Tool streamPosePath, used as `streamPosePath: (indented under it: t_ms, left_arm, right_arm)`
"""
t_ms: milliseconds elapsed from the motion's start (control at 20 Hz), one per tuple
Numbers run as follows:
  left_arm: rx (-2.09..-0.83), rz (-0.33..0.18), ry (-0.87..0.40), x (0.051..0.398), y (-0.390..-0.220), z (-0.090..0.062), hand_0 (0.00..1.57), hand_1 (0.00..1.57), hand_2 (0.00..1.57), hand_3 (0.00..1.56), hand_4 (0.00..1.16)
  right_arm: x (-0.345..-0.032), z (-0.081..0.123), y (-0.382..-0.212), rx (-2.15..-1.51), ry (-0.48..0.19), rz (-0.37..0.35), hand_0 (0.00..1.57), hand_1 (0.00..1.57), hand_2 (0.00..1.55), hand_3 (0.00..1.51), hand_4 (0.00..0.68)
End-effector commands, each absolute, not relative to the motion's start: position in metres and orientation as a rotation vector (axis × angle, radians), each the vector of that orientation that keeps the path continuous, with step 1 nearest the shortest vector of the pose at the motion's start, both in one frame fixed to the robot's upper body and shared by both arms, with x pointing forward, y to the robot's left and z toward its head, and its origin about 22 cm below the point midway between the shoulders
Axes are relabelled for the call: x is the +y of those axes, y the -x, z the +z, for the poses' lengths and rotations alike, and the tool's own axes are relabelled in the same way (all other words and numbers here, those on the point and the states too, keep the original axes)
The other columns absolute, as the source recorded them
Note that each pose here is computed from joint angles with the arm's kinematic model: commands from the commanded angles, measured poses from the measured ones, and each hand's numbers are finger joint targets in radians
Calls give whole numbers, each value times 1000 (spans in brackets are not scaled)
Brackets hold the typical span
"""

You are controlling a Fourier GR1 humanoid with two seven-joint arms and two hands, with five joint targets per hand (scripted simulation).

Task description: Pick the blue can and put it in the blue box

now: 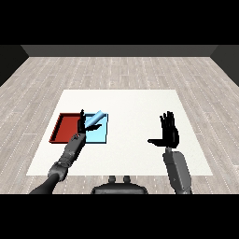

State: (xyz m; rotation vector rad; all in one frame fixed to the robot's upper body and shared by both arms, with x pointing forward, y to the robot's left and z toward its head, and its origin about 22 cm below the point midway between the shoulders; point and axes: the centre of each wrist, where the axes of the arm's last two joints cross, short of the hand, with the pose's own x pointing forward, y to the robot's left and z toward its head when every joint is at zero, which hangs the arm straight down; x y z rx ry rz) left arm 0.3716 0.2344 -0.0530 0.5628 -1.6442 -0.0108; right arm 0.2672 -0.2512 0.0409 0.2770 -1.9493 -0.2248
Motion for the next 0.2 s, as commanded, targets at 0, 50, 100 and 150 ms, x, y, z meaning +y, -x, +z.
streamPosePath:
  t_ms: [0, 50, 100, 150]
  left_arm:
    - [-1937, 6, -386, 219, -371, -37, 0, 0, 0, 0, 0]
    - [-1963, 21, -326, 221, -362, -40, 0, 0, 0, 0, 0]
    - [-1987, 11, -283, 221, -354, -44, 0, 0, 0, 0, 0]
    - [-2010, 12, -250, 203, -355, -35, 0, 0, 0, 0, 0]
  right_arm:
    - [-256, 30, -259, -1925, -218, -198, 0, 0, 0, 0, 0]
    - [-249, 39, -261, -1941, -237, -175, 0, 0, 0, 0, 0]
    - [-253, 41, -261, -1935, -222, -171, 0, 0, 0, 0, 0]
    - [-249, 41, -265, -1923, -231, -171, 0, 0, 0, 0, 0]
